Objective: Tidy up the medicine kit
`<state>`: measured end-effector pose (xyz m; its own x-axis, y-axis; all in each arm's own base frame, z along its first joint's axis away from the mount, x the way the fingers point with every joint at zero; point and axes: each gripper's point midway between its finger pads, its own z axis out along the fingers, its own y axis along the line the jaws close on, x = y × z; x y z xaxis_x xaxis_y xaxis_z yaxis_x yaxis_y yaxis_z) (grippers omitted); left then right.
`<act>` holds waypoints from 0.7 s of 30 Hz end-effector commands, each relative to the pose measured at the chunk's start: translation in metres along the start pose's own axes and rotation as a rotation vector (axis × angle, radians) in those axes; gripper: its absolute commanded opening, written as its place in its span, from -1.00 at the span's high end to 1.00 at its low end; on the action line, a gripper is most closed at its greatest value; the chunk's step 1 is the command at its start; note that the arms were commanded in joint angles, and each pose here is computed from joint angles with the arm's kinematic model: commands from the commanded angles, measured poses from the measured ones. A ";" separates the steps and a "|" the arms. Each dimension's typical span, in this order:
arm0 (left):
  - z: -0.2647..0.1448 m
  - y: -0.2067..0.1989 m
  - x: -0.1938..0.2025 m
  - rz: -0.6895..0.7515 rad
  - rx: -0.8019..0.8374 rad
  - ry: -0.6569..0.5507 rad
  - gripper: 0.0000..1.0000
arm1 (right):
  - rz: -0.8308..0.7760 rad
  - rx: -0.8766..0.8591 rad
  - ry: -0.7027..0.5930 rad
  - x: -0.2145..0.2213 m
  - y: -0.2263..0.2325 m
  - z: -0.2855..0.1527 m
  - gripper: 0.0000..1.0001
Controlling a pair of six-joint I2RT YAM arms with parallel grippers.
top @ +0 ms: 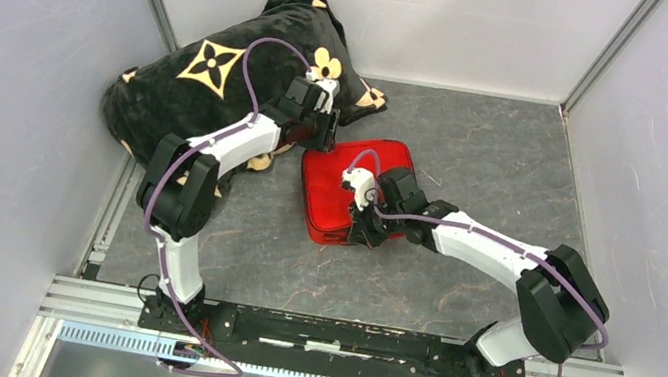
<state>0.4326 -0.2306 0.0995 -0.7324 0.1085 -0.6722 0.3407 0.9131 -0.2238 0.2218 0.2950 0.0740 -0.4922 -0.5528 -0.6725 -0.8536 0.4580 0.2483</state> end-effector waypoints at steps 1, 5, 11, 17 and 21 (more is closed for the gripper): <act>-0.013 -0.028 0.033 -0.049 0.063 0.125 -0.05 | 0.131 0.353 -0.084 -0.011 -0.067 -0.024 1.00; -0.031 -0.042 0.040 -0.049 0.110 0.117 -0.07 | 0.257 0.459 -0.145 -0.009 -0.111 -0.050 1.00; -0.054 -0.086 0.079 0.026 0.179 0.144 -0.10 | 0.267 0.480 -0.156 -0.034 -0.170 -0.062 1.00; -0.097 -0.067 0.041 0.095 0.018 -0.072 -0.49 | 0.181 0.478 -0.059 -0.037 -0.203 -0.062 1.00; -0.115 -0.070 0.016 0.216 0.008 -0.190 -0.81 | 0.133 0.430 -0.025 -0.033 -0.213 -0.059 1.00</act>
<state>0.3154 -0.2498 0.1388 -0.6654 0.2247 -0.7118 0.4532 0.8794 -0.1461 0.4004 0.1691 0.0814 -0.6480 -0.3755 -0.6626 -0.5337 0.8446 0.0433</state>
